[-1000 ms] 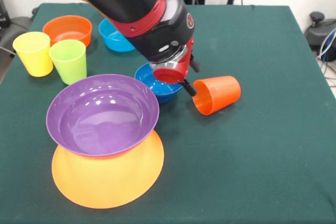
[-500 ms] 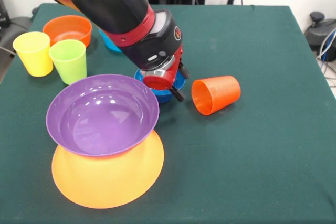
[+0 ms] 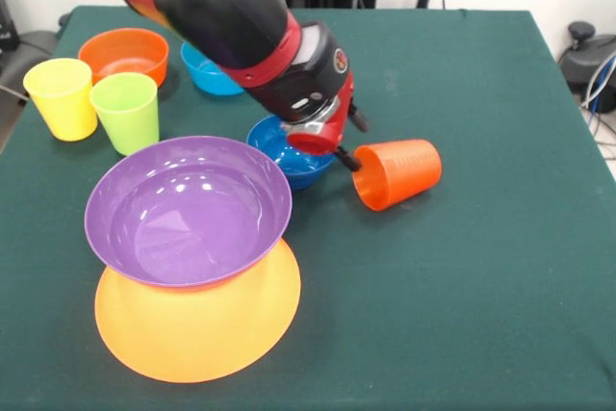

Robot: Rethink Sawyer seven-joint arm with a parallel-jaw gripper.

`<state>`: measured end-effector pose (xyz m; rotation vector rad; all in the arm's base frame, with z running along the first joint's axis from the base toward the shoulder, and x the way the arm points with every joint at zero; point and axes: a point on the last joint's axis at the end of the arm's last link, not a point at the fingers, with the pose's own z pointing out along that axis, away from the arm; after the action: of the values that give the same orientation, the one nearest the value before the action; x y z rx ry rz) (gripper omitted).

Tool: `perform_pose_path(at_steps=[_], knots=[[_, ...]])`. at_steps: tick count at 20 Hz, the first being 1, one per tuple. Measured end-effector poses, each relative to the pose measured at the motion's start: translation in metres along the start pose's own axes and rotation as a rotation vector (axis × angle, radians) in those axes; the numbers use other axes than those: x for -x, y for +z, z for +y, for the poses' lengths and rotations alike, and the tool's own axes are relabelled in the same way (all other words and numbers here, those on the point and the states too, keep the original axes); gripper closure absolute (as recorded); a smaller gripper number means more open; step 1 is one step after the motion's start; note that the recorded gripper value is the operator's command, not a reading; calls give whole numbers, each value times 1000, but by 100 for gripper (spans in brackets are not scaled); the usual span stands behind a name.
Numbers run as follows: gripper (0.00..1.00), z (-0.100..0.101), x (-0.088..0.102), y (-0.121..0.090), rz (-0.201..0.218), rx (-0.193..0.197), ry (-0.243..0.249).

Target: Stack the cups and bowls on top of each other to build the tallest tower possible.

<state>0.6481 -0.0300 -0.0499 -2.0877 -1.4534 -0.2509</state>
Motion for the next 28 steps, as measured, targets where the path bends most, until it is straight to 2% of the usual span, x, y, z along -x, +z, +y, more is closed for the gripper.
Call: perform_pose_path(at_steps=[5,10,11,15,19,20,23,28], knots=[[0,-22,-12,14,23,-54,-23],[0,-29,-25,20,41,-74,-58],[100,-31,-29,22,51,-81,-79],[100,-31,-32,25,49,-76,-109],[100,-27,-33,28,17,-32,-173],[100,-25,-33,29,4,-8,-195],[100,-21,-33,30,-15,26,-226],[100,-22,-40,28,-8,43,-246]])
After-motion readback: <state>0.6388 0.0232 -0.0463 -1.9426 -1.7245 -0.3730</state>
